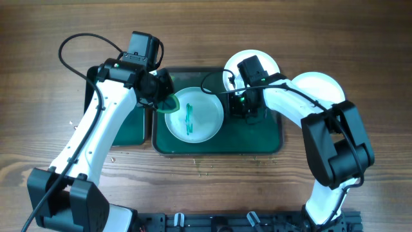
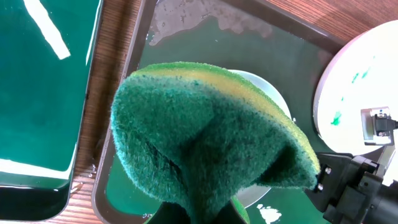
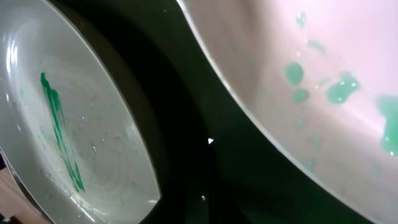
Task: Clean dirty plates on tray and stack at the side
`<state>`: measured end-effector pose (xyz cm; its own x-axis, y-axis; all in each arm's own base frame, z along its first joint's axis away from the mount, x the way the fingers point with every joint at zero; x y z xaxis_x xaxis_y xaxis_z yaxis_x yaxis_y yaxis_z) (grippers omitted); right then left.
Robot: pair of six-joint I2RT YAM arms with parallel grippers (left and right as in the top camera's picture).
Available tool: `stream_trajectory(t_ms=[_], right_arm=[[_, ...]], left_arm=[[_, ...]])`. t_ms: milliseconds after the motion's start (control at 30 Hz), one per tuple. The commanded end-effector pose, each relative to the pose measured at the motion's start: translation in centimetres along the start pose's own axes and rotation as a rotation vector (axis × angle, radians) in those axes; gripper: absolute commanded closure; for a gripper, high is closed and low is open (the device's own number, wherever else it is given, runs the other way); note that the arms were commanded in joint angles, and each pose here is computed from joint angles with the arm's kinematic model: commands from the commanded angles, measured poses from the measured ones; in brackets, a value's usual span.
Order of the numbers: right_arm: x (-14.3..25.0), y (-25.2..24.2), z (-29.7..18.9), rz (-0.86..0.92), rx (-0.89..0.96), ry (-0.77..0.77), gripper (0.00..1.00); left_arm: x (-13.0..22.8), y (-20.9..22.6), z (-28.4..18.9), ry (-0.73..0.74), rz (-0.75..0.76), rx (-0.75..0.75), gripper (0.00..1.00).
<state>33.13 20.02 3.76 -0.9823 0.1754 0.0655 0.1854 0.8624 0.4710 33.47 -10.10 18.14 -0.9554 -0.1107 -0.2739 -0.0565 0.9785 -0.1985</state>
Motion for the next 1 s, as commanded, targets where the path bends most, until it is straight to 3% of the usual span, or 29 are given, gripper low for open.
stream_trajectory(t_ms=[0,233,467,867,967], right_arm=[[0.0,0.5,-1.7,-0.034,-0.011,-0.027,0.85],[-0.1,1.2,-3.6,-0.104,-0.008,-0.076,0.75],[0.1,1.9,-2.5,-0.102,-0.025,-0.065,0.71],[0.7,1.3,1.6,-0.016,0.050,-0.041,0.85],[0.5,1.5,1.6,-0.010,0.042,-0.049,0.96]], left_arm=[[0.2,-0.1,0.4,0.011,0.008,0.002,0.96],[0.1,-0.1,0.4,0.009,0.009,0.003,0.96],[0.1,-0.1,0.4,0.009,0.009,0.003,0.96],[0.1,-0.2,0.5,0.007,0.009,0.003,0.96],[0.1,-0.2,0.7,0.015,0.009,0.001,0.96]])
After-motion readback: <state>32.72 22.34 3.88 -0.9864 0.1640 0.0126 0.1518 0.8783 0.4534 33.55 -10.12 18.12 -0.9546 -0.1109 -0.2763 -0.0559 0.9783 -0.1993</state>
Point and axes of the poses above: each gripper's point midway between its finger pads, its own z axis out along the fingers, its own y axis along the line the jaws close on, x = y × z, the point moved 4 cm from there along -z, back along the fingers, and after that the axes turned 14 degrees about z, right-handed, at the moved point
